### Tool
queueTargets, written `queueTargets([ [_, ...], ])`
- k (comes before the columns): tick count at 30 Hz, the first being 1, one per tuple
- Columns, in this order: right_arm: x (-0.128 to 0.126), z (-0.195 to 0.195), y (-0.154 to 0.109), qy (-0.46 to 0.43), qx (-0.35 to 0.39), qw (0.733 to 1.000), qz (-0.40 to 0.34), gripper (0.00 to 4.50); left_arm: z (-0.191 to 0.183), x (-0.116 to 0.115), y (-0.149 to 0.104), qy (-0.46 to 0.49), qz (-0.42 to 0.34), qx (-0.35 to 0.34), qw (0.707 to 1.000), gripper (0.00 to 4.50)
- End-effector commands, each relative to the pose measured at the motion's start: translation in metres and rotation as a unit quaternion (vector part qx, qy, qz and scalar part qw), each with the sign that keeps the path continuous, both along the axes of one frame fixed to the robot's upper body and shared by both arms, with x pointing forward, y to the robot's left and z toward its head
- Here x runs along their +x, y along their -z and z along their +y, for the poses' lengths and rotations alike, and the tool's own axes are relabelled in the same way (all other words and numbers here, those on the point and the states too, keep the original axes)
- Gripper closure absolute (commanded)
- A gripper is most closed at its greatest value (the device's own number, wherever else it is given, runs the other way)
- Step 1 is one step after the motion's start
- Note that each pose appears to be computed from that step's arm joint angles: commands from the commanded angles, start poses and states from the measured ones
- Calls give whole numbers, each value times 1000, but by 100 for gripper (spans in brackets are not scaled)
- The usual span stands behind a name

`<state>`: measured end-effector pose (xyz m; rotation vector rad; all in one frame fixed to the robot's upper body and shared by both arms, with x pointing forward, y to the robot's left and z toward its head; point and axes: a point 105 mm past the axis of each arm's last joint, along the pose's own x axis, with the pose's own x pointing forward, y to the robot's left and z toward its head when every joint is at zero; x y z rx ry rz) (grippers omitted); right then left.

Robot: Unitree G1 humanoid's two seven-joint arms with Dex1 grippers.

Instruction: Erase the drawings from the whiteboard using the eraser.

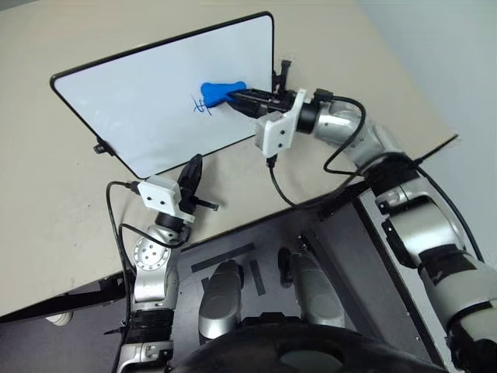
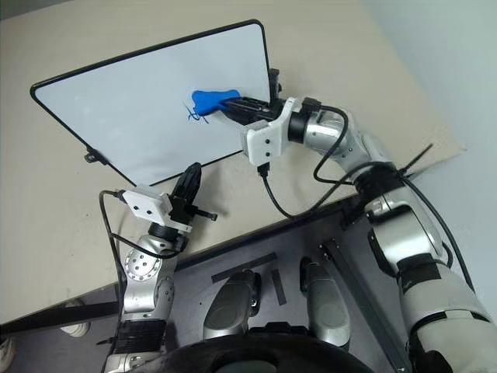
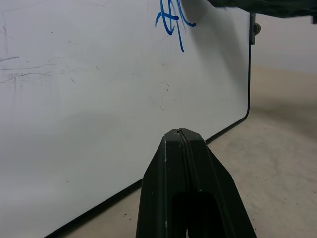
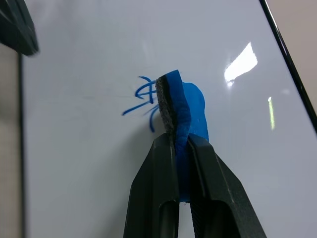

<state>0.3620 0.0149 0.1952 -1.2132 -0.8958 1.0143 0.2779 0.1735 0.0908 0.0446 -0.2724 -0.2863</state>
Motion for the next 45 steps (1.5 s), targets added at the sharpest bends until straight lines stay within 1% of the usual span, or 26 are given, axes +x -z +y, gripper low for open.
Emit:
queueTargets([
  [1,6,8,-2,3,9,999,-31,449,3,0,-8,-4,-22,-1,1000,450],
  [9,8,20,32,1,-29,999,-13,449,5,0,-7,-8,-25,0,1000,450],
  [12,8,23,38,4,-37,999,-9,449,6,0,-7,-8,-26,1,1000,450],
  [14,10,24,37,9,-36,999,-12,449,5,0,-7,-7,-26,1,1000,450],
  [16,13,25,30,13,-24,999,-24,449,5,0,-7,-5,-27,2,1000,450],
  [19,12,29,12,8,5,999,-51,449,5,0,-7,-4,-28,3,1000,450],
  [22,5,36,-13,-18,38,995,-88,449,6,1,-7,-2,-27,4,1000,450],
  [25,-1,41,-31,-37,62,991,-114,449,6,2,-7,1,-28,5,1000,450],
  [27,-5,44,-39,-48,70,989,-124,449,5,3,-8,3,-28,4,1000,450],
  [29,-8,46,-41,-56,69,988,-129,449,4,4,-7,4,-28,4,1000,450],
  [33,-10,51,-19,-64,35,992,-105,449,2,6,-7,6,-29,4,1000,450],
  [37,-7,50,20,-49,-16,997,-65,449,1,6,-8,7,-31,3,999,450],
  [40,-5,47,35,-38,-32,998,-45,449,1,5,-8,7,-33,3,999,450],
  [45,-1,42,51,-22,-59,998,-26,449,2,4,-9,7,-33,4,999,450],
])
